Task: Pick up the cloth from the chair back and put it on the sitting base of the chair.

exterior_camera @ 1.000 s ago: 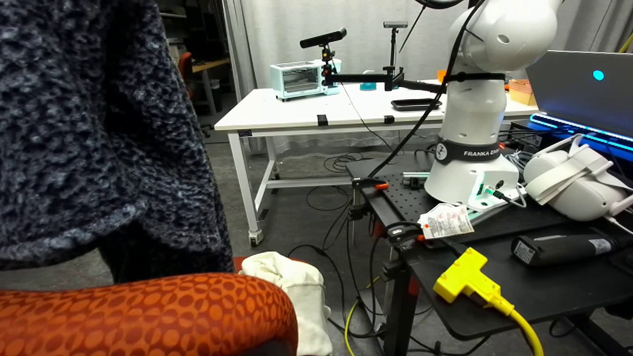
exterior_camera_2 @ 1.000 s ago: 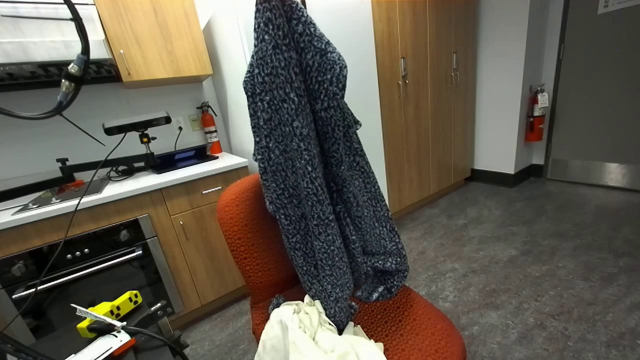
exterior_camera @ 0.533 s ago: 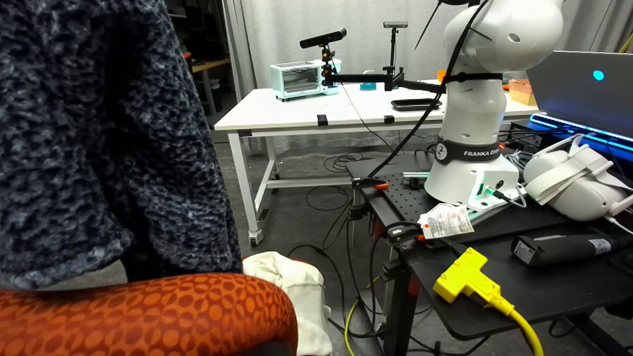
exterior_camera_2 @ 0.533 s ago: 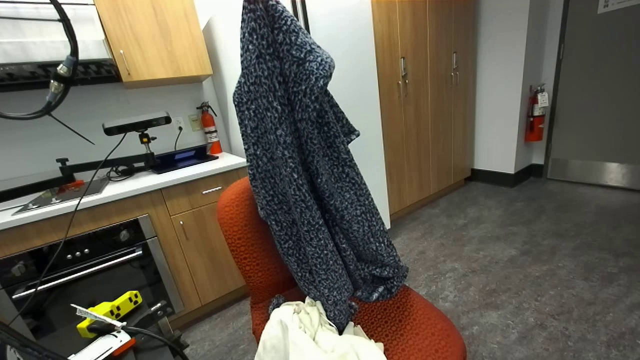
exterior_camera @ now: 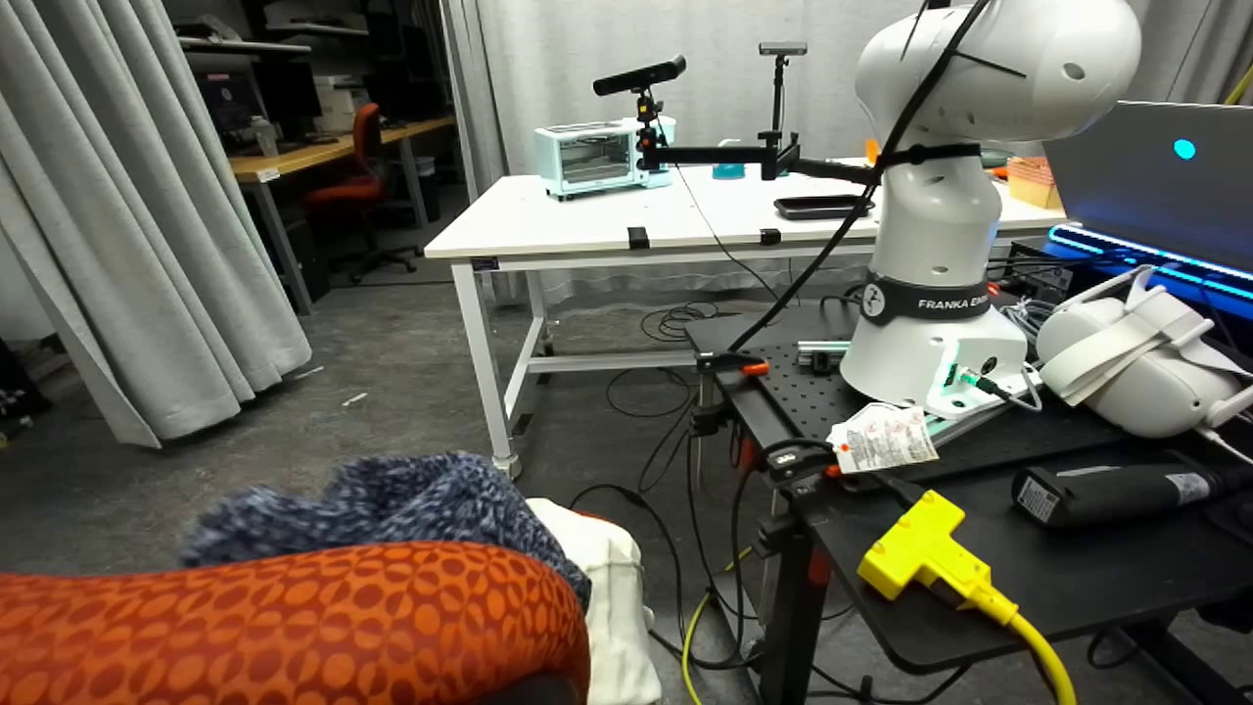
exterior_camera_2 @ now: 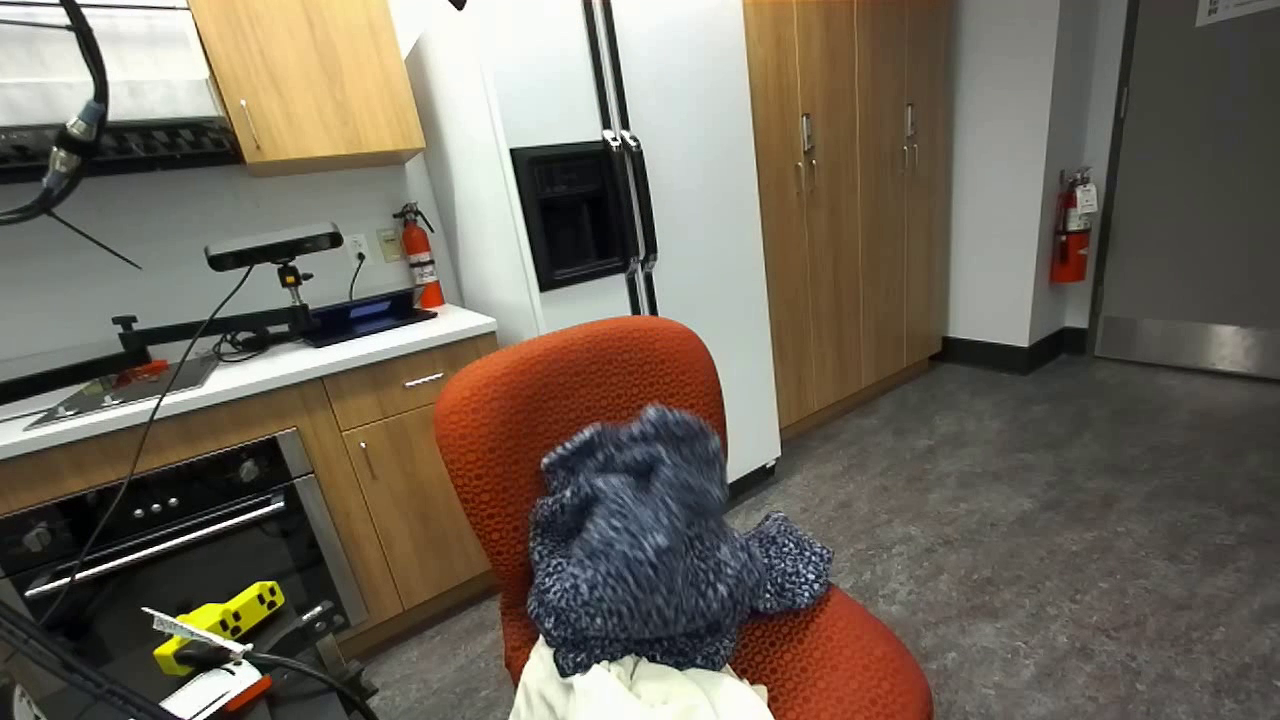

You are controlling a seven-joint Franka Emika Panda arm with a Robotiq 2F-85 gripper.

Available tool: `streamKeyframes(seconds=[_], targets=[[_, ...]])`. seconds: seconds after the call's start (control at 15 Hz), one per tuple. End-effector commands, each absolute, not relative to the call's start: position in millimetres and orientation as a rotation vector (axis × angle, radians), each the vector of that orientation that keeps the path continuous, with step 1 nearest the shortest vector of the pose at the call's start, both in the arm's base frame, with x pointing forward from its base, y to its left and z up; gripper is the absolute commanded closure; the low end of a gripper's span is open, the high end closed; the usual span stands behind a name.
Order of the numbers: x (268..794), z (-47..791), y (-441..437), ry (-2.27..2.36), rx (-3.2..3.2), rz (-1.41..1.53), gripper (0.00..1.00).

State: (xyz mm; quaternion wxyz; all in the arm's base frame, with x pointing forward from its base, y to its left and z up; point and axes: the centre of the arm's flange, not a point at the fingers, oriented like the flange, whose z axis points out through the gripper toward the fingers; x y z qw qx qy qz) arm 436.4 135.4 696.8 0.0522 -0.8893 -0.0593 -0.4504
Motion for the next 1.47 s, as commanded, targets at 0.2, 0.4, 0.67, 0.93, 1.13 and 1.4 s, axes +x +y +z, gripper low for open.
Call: streamKeyframes(seconds=[0.2,0.4,0.67,0.93,1.13,1.4], targets=[[426.4,710.2,126.2,-0.39,-2.632,-1.226,0.0],[426.4,711.2,123.6,-0.468,-2.622,-1.2,0.0],[431.7,702.9,129.3,-0.434,-2.641,-1.225,0.0],[431.1,703.3,130.1,-0.438,-2.64,-1.226,0.0],[431.1,703.3,130.2,-0.438,-2.639,-1.226,0.0],[431.1,703.3,130.2,-0.438,-2.639,-1.226,0.0]])
